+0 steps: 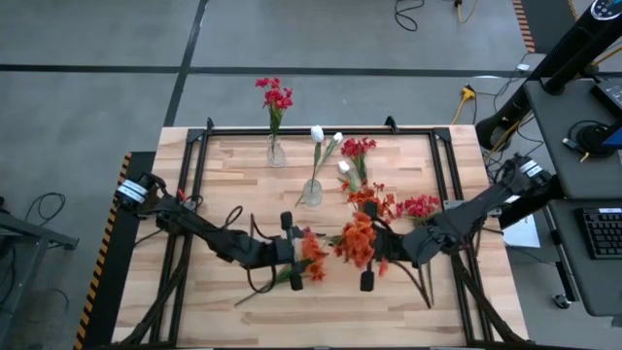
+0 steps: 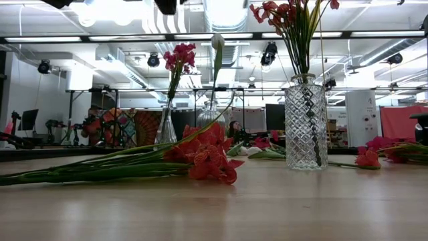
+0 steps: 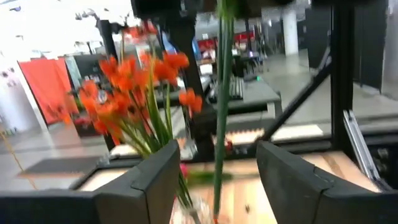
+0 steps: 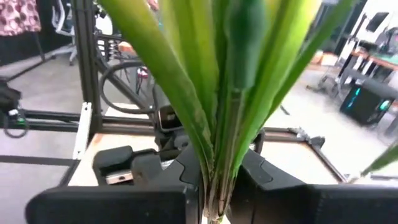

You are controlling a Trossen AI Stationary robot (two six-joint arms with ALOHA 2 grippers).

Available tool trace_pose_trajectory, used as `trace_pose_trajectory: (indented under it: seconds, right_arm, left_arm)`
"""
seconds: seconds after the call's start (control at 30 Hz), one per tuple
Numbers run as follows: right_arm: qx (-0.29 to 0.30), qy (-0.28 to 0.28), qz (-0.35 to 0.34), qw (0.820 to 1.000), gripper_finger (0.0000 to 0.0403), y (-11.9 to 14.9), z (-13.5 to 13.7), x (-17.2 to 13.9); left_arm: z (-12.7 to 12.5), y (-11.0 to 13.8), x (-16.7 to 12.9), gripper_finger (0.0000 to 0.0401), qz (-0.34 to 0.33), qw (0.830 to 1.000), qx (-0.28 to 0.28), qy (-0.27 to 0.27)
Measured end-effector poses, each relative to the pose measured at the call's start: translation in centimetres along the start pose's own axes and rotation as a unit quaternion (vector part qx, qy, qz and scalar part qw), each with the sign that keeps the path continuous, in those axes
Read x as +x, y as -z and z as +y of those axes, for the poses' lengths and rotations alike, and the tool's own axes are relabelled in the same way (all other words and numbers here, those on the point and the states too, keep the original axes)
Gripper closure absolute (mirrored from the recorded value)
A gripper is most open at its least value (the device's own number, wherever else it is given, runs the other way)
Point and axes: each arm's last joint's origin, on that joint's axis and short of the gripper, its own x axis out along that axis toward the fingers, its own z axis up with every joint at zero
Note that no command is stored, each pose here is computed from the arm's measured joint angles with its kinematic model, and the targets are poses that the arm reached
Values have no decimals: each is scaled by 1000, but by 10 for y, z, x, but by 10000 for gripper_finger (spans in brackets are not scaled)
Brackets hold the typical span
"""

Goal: Sort flowers into vase by color
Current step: Put the middle left orange sprig flower into the bottom right transparent glass vase

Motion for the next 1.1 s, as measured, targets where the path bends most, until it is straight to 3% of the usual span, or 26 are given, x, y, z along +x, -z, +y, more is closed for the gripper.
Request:
trace_pose_trajectory:
  seconds: [0.2,0.5,0.6,0.77,0.97,1.1]
  right_arm:
    - [30,-18,45,998,365,-1,-6,-24]
    - [48,-85,68,993,365,2,16,-50]
    - [48,-82,76,993,365,5,22,-56]
    - [55,-65,96,992,365,12,22,-63]
    - [63,-46,108,991,365,31,17,-71]
    - [83,-51,96,991,365,42,12,-79]
  left_arm:
    - [-4,12,-1,199,52,997,-19,51]
    - [-5,20,-2,203,86,995,-4,55]
    - [-5,20,-2,205,87,994,-27,56]
    - [-6,26,3,206,97,978,-74,167]
    - [2,53,19,206,111,981,-78,142]
    - [4,67,30,206,75,985,-90,127]
